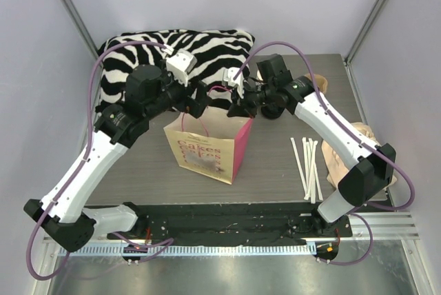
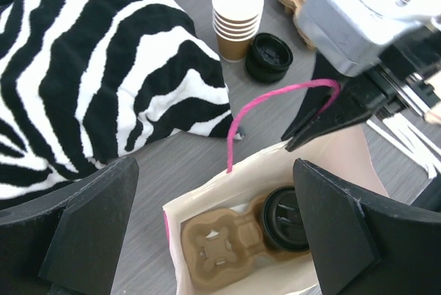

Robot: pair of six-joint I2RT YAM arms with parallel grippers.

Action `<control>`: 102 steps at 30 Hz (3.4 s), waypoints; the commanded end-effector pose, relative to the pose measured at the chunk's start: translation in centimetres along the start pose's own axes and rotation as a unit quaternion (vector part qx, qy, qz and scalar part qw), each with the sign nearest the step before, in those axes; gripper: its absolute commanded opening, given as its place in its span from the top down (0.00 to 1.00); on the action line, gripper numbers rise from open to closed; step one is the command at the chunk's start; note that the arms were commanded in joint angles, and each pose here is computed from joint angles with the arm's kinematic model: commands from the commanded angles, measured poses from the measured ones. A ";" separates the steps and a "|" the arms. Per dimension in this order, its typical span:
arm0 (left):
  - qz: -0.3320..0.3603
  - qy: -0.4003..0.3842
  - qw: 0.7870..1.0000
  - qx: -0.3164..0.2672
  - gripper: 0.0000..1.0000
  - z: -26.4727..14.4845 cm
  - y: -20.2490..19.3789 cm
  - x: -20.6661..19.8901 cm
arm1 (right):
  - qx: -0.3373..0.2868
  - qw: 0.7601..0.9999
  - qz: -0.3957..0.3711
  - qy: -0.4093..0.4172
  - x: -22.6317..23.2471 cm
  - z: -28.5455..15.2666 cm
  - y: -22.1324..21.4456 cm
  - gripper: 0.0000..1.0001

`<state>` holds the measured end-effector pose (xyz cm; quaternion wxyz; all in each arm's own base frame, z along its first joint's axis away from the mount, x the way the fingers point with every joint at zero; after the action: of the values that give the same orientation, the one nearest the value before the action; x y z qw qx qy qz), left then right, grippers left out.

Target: Pack the takeout coffee

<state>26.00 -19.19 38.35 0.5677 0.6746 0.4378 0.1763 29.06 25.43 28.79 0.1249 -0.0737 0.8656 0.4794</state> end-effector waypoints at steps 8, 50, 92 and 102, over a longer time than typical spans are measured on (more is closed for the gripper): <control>-0.124 0.061 0.990 -0.032 0.00 0.1 1.2 3.6 | -0.033 0.995 -0.097 -0.016 0.0 -1.0 2.1 0.99; -0.194 0.165 0.967 0.007 0.00 3.4 -0.3 12.2 | 0.170 0.890 0.256 -0.338 2.2 -14.1 -2.5 0.34; -0.214 0.229 0.948 0.053 0.00 0.5 -4.3 15.1 | 0.363 0.753 0.505 -0.214 3.7 -5.6 -28.1 0.78; -0.229 0.214 0.949 0.046 0.00 2.0 -3.4 15.3 | 0.229 0.805 0.477 -0.268 -1.2 -8.0 -20.5 0.99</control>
<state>33.67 -8.21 28.56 0.4211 0.5404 0.7120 0.1541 31.68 6.66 9.70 0.0576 0.5277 0.8314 0.1642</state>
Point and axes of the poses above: each gripper's point midway between its finger pads, its own z axis out along the fingers, its own x axis along the line the jaws close on, y = z × x, the point moved 5 cm from there along -z, back along the fingers, and after that the axes turned 15 degrees about -z, right-handed, at the moved point
